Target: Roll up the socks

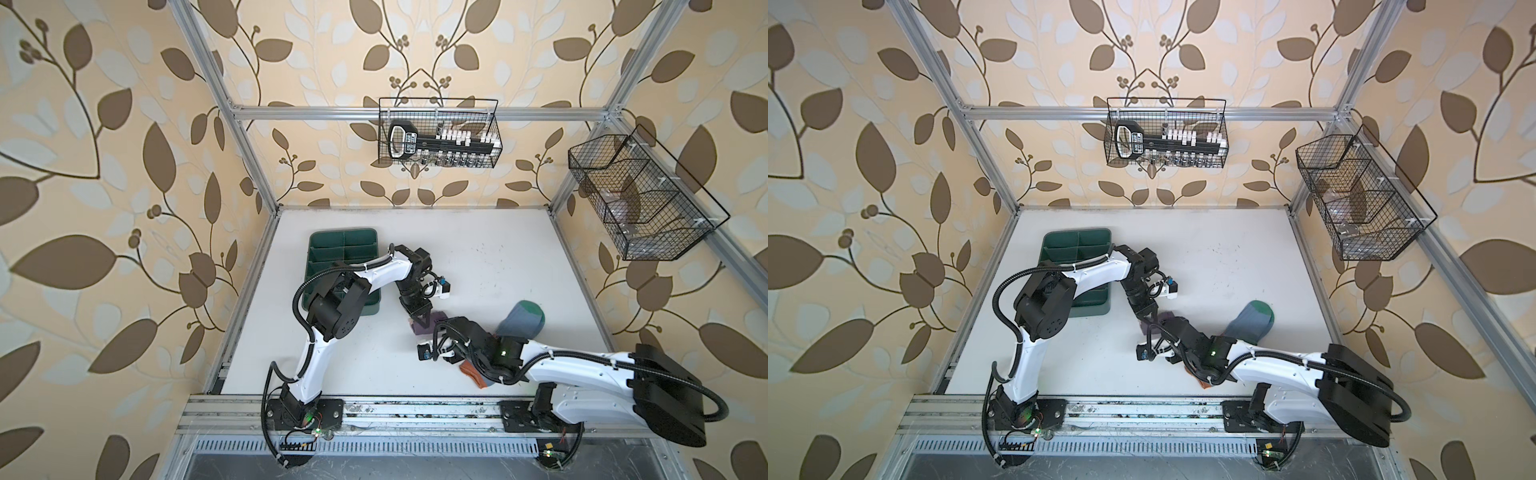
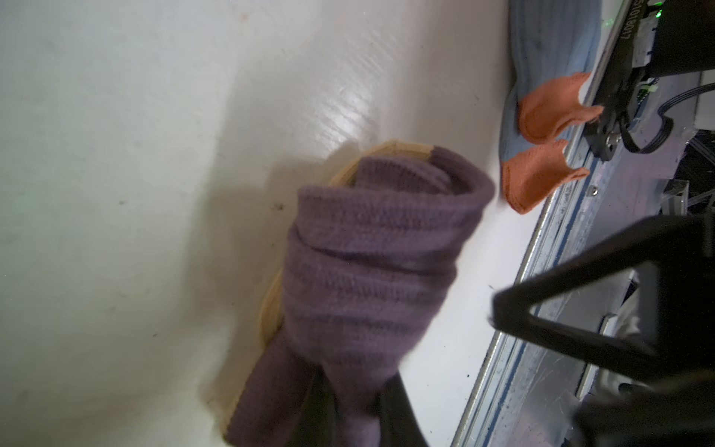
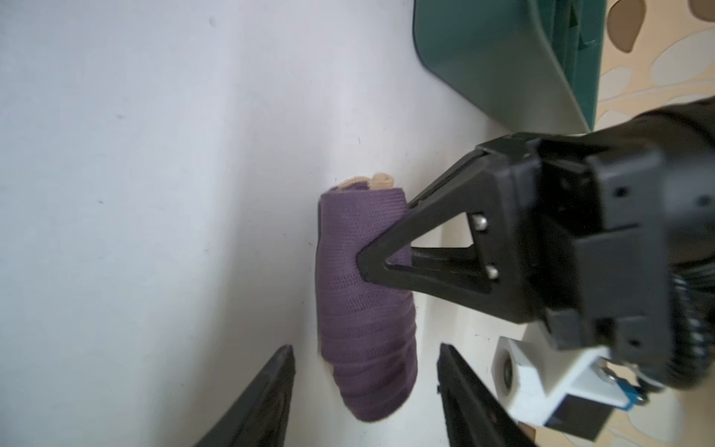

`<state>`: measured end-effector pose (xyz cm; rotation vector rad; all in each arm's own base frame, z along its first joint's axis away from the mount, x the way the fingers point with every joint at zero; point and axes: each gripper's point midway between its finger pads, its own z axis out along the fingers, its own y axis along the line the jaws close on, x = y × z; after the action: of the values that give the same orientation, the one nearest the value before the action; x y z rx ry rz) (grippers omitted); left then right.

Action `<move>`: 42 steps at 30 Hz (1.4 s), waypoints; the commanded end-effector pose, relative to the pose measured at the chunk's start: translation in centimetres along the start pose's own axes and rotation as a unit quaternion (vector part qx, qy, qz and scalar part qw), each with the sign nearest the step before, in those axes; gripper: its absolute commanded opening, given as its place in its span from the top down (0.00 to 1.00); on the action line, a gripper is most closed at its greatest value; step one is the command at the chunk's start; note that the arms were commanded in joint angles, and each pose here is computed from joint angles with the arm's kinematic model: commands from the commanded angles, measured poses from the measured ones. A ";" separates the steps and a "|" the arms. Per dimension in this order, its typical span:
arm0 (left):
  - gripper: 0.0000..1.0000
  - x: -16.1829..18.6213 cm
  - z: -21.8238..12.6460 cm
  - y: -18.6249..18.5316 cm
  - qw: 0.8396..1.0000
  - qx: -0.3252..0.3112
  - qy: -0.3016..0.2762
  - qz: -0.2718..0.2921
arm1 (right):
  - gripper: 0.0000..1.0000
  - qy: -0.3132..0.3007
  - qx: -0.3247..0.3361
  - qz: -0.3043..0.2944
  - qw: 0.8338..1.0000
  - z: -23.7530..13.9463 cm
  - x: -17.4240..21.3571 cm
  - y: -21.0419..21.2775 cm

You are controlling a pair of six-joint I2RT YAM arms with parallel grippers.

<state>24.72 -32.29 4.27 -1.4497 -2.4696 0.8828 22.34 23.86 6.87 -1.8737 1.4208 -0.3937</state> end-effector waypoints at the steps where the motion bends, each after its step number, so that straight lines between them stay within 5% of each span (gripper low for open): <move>1: 0.87 3.2 1.7 1.8 0.997 -0.007 0.066 -0.034 | 0.40 0.000 0.021 -0.023 1.000 1.3 -0.2 -2.4; 11: 0.87 3.2 2.0 2.1 0.997 -0.004 0.065 -0.039 | 0.45 0.013 -0.035 -0.024 0.999 5.8 0.2 -0.2; 18: 0.85 2.3 0.9 1.9 0.999 -0.017 0.041 -0.031 | 0.86 0.043 -0.111 -0.014 0.993 6.4 0.8 2.2; 22: 0.70 0.5 -1.7 1.3 0.998 -0.061 -0.019 -0.006 | 1.00 0.054 -0.174 0.003 0.983 5.4 1.0 3.6; 26: 0.54 -1.4 -6.4 0.4 0.985 -0.132 -0.108 0.031 | 1.00 0.084 -0.226 0.029 0.970 4.1 1.7 4.9; 30: 0.52 -1.5 -13.0 1.5 0.941 -0.268 -0.206 0.026 | 1.00 0.110 -0.309 0.070 0.942 1.5 2.4 7.0; 32: 0.49 -0.3 -16.2 2.8 0.904 -0.352 -0.241 0.006 | 1.00 0.112 -0.341 0.095 0.928 0.1 2.2 7.7; 34: 0.46 1.5 -20.7 3.2 0.848 -0.447 -0.284 -0.017 | 1.00 0.106 -0.381 0.118 0.911 -1.4 1.7 8.4; 37: 0.40 3.9 -25.5 1.0 0.791 -0.513 -0.333 0.000 | 1.00 0.090 -0.424 0.153 0.888 -2.6 0.6 8.3; 39: 0.37 5.0 -27.0 -1.2 0.777 -0.519 -0.354 0.030 | 1.00 0.075 -0.442 0.181 0.875 -2.5 0.0 7.7; 42: 0.39 6.2 -27.4 -5.2 0.784 -0.486 -0.374 0.093 | 1.00 0.072 -0.464 0.211 0.857 -1.8 -0.2 6.9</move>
<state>29.80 -18.09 26.45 -1.6992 -3.7797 0.1094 18.84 22.92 3.24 -2.1300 2.1706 0.2552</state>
